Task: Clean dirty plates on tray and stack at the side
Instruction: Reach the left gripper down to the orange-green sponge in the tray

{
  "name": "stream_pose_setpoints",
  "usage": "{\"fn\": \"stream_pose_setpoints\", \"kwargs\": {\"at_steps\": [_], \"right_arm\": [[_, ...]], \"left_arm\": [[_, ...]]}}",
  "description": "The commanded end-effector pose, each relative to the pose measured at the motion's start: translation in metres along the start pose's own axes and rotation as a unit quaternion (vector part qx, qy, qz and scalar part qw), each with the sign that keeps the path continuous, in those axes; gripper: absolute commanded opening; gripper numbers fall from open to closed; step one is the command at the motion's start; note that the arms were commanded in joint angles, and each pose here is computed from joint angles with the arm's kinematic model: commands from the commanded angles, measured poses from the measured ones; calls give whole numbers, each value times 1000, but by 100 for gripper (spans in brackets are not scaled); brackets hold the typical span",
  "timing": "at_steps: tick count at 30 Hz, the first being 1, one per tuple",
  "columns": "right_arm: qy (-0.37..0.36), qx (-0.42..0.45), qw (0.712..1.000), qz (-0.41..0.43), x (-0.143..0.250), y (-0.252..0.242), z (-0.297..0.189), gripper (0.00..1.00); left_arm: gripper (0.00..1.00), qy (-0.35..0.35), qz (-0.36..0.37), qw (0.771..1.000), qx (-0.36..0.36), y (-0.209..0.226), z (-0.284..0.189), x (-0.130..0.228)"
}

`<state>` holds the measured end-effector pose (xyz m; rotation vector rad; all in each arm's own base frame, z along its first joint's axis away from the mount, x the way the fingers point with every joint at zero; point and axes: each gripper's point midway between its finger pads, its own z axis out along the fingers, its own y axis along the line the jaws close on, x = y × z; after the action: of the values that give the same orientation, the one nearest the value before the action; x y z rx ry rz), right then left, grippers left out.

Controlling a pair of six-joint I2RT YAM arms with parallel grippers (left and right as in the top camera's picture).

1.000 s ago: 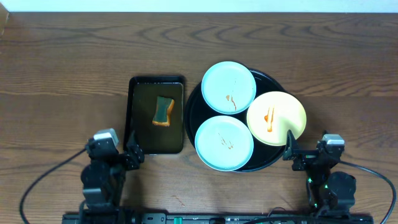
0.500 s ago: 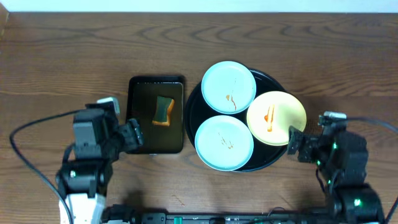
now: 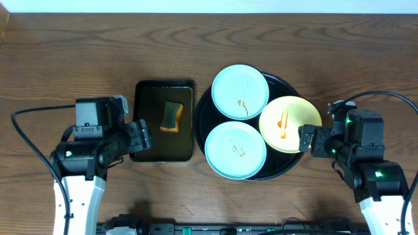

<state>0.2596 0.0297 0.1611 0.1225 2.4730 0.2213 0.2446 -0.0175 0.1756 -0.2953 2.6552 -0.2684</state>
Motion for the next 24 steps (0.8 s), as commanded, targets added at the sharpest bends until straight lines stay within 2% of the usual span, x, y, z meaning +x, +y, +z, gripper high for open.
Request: {"fn": "stream_pose_setpoints", "kwargs": {"at_steps": [1, 7, 11, 16, 19, 24], "right_arm": [[-17, -18, 1000, -8, -12, 9, -6, 99], [-21, -19, 1000, -9, -14, 10, -6, 99], [-25, -19, 999, -9, -16, 10, -6, 99], [-24, -19, 999, -9, -15, 10, -6, 99], [-23, -19, 1000, -9, -15, 10, -6, 99], [-23, -19, 1000, -9, -15, 10, -6, 99]], "left_arm": [[77, -21, 1, 1000, 12, -5, -6, -12], [76, -85, 1, 996, 27, -13, -6, -47], [75, -95, 18, 995, 32, -20, 13, -67], [74, -70, 69, 995, 15, -32, 56, -74], [73, -40, 108, 993, 20, -46, 84, -67], [73, 15, 129, 991, 5, -52, 129, -49]]}}
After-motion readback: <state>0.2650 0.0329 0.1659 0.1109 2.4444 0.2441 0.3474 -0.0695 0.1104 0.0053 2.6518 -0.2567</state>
